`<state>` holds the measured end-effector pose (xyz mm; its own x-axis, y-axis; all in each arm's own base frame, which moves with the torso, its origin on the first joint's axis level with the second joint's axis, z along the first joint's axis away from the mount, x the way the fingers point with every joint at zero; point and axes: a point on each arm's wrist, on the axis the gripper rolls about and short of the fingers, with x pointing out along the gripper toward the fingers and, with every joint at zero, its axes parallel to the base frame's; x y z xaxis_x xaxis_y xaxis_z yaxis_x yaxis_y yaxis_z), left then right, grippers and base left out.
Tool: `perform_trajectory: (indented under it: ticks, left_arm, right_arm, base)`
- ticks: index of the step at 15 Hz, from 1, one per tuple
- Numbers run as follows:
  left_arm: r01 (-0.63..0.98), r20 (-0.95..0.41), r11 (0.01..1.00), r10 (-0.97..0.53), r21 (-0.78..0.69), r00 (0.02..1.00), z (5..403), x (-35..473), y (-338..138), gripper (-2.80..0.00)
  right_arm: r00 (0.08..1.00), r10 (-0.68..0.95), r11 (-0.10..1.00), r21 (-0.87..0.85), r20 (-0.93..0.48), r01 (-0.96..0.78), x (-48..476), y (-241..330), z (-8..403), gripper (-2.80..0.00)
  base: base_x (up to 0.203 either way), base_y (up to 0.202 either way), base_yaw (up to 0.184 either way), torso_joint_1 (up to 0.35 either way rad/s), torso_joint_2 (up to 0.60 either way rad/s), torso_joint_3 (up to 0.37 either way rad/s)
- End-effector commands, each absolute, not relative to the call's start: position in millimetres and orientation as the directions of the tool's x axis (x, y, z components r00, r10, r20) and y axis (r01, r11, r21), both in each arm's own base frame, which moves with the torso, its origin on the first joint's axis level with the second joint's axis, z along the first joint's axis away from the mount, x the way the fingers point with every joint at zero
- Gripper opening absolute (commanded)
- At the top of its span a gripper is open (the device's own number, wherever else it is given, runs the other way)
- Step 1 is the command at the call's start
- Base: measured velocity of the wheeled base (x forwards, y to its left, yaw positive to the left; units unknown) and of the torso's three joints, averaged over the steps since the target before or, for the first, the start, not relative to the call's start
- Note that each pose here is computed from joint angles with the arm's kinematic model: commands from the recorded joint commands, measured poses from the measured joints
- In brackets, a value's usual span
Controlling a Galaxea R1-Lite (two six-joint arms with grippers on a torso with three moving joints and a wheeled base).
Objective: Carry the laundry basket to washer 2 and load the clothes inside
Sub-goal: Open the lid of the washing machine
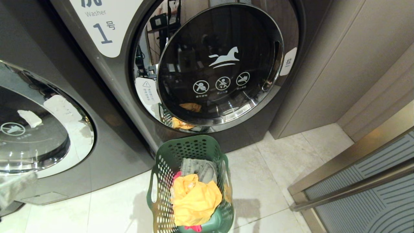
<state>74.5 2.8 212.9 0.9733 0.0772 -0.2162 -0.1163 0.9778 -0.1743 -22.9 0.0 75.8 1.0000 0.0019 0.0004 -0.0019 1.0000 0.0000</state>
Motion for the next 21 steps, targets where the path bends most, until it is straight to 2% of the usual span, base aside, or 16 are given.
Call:
perform_trajectory:
  ticks: [1,4,9,12,16,21]
  left_arm:
    - [-0.162,-0.347,0.972,0.094,-0.172,0.933,198,136,7,0.0]
    - [-0.207,-0.315,0.952,0.13,-0.225,0.94,187,166,34,0.0]
    - [-0.017,-0.23,0.948,-0.059,-0.319,0.971,179,166,77,0.0]
    - [0.076,-0.177,0.963,-0.125,-0.26,0.976,170,185,104,0.0]
    - [0.124,-0.061,0.986,-0.131,-0.108,0.989,172,221,135,0.0]
    - [0.142,-0.055,0.987,-0.146,-0.069,0.988,165,240,148,0.0]
  right_arm:
    - [1.0,0.003,1.0,0.0,-0.002,-0.003,-23,0,76,-2.8]
    - [1.0,0.003,1.0,0.0,-0.002,-0.003,-23,0,76,-2.8]
    - [1.0,0.003,1.0,0.0,-0.002,-0.003,-23,0,76,-2.8]
    - [1.0,0.003,1.0,0.0,-0.002,-0.003,-23,0,76,-2.8]
    - [1.0,0.003,1.0,0.0,-0.002,-0.003,-23,0,76,-2.8]
    - [1.0,0.003,1.0,0.0,-0.002,-0.003,-23,0,76,-2.8]
  base:
    - [0.0,0.0,0.0,0.0,0.0,0.0]
    - [0.0,0.0,0.0,0.0,0.0,0.0]
    - [0.0,0.0,0.0,0.0,0.0,0.0]
    - [0.0,0.0,0.0,0.0,0.0,0.0]
    - [0.0,0.0,0.0,0.0,0.0,0.0]
    - [0.0,0.0,0.0,0.0,0.0,0.0]
